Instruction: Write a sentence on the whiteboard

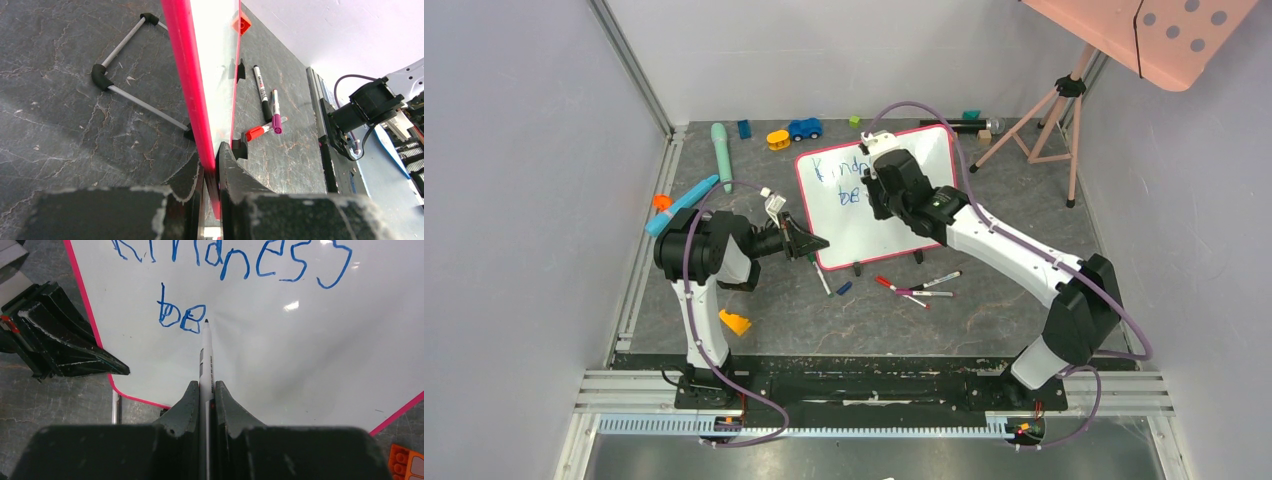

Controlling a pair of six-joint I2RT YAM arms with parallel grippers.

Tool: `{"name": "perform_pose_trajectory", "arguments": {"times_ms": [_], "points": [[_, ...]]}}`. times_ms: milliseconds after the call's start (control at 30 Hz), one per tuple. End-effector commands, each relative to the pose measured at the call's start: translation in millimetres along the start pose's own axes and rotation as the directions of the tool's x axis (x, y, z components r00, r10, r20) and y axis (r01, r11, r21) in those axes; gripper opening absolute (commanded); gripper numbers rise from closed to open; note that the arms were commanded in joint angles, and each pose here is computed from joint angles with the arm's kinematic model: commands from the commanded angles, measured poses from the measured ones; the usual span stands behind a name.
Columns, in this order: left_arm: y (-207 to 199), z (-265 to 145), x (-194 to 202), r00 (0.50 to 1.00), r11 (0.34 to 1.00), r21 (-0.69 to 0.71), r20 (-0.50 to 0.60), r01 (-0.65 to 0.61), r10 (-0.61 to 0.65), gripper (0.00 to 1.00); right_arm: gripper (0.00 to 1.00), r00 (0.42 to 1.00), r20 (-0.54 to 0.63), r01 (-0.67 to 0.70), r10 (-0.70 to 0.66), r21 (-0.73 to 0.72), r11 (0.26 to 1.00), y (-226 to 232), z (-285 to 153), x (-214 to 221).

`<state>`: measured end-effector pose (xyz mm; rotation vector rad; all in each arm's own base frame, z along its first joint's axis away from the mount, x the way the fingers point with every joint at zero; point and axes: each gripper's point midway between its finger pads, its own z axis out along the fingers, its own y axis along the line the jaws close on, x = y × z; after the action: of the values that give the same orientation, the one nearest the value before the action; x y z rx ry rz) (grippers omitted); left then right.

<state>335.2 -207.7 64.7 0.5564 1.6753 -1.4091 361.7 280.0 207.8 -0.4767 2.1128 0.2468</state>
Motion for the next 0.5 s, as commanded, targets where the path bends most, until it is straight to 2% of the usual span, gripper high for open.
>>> {"name": "perform_pose_trajectory", "arguments": {"times_ms": [0, 467], "points": [[24.3, -1.6, 0.7, 0.981, 0.978, -0.091, 0.032, -0.189, 0.193, 0.05, 0.0, 0.998, 0.055, -0.012, 0.01, 0.039, 0.999, -4.8, -4.8, -27.2], [23.7, -1.5, 0.5, 0.979, 0.976, -0.086, 0.03, -0.198, 0.201, 0.05, 0.0, 0.999, 0.032, 0.001, -0.003, 0.068, 0.998, -8.7, 3.3, -21.9]]}}
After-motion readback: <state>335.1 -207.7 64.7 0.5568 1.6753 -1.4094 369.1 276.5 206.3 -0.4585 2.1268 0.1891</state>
